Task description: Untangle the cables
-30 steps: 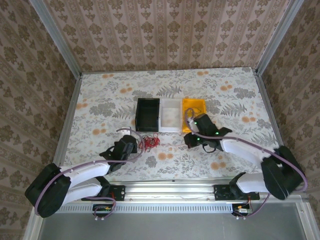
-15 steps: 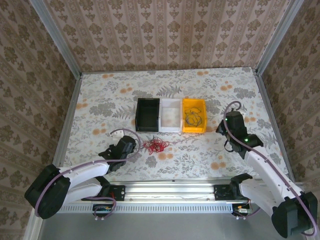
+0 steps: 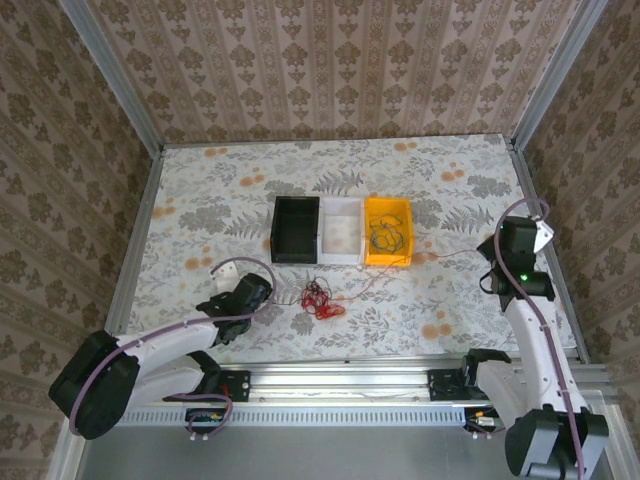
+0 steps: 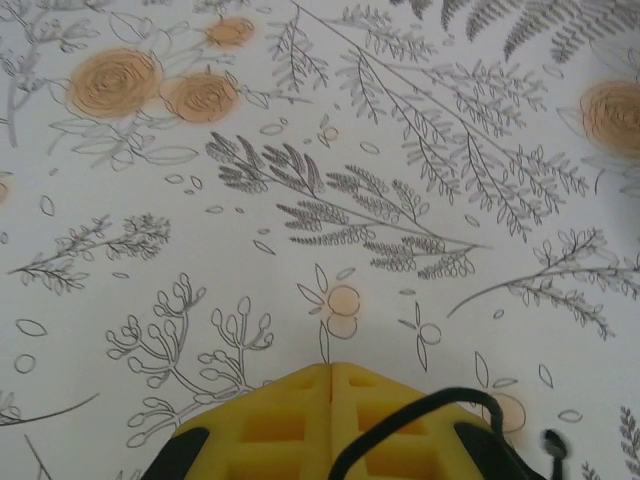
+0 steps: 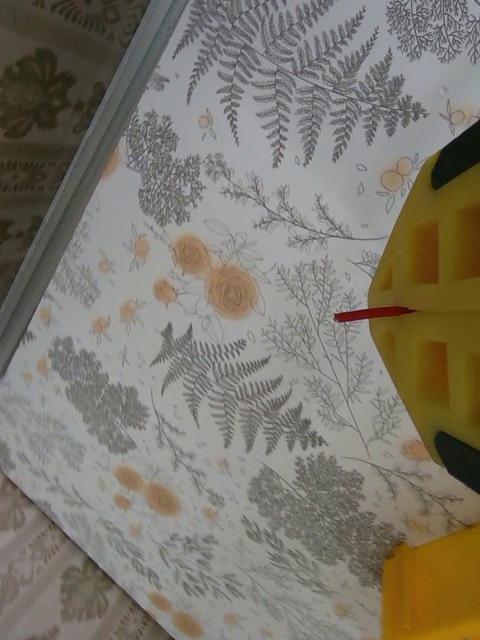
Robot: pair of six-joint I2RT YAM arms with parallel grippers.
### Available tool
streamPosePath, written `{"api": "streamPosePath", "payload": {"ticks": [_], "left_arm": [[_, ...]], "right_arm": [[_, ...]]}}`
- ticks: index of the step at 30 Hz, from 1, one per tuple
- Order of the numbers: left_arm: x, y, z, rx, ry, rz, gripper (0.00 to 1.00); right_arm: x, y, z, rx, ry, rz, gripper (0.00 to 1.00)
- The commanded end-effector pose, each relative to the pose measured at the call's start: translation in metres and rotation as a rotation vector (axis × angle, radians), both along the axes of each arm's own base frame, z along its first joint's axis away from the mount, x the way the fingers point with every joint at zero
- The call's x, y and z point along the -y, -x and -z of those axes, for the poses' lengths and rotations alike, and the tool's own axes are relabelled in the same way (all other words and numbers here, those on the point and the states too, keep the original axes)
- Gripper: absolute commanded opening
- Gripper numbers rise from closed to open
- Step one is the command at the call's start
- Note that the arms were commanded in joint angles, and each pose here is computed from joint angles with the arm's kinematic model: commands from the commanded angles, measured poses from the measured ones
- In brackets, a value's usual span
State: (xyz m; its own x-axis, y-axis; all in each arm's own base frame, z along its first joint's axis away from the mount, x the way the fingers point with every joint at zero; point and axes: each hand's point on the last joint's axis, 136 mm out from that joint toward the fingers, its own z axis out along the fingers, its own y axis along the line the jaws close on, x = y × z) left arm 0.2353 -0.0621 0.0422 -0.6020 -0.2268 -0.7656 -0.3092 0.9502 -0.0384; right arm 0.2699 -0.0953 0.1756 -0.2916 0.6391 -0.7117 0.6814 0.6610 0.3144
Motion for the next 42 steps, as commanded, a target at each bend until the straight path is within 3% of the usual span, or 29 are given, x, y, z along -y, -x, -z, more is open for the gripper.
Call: {"api": "streamPosePath", "payload": {"ticks": [1, 4, 7, 11, 13, 19, 23, 31, 33, 36, 42], "left_arm": [[-0.013, -0.005, -0.024, 0.045, -0.036, -0.09, 0.0], [-0.014, -0.014, -0.043, 0.081, -0.062, -0.086, 0.0], [0.004, -0.027, -0.052, 0.107, -0.04, 0.002, 0.0], [0.019, -0.034, -0.045, 0.092, 0.024, 0.021, 0.0], [0.028, -0.036, -0.038, 0.068, 0.03, 0.039, 0.0], [0.062, -0.043, -0.031, 0.025, -0.008, 0.128, 0.0], [0.079, -0.046, -0.029, 0.02, 0.019, 0.17, 0.0], [0.089, -0.047, -0.022, 0.0, 0.013, 0.186, 0.0], [0.089, -0.047, -0.023, 0.003, 0.011, 0.185, 0.0], [0.088, -0.046, -0.025, 0.01, 0.007, 0.179, 0.0], [0.085, -0.044, -0.026, 0.015, 0.001, 0.173, 0.0]], "right_arm": [[-0.003, -0.013, -0.014, 0.02, -0.027, -0.053, 0.0], [-0.002, -0.02, -0.025, 0.025, 0.005, -0.097, 0.0], [-0.03, -0.041, -0.053, 0.148, -0.033, -0.268, 0.0], [-0.08, -0.061, -0.105, 0.353, -0.107, -0.529, 0.0], [-0.098, -0.065, -0.108, 0.334, -0.112, -0.591, 0.0], [-0.196, -0.049, -0.038, 0.037, 0.084, -0.869, 0.0], [-0.236, -0.026, 0.011, -0.113, 0.191, -0.989, 0.0], [-0.299, 0.002, 0.074, -0.262, 0.181, -1.22, 0.03], [-0.314, 0.009, 0.088, -0.308, 0.152, -1.289, 0.13], [-0.336, 0.019, 0.103, -0.355, 0.092, -1.378, 0.36], [-0.355, 0.022, 0.118, -0.397, 0.041, -1.439, 0.5]]}}
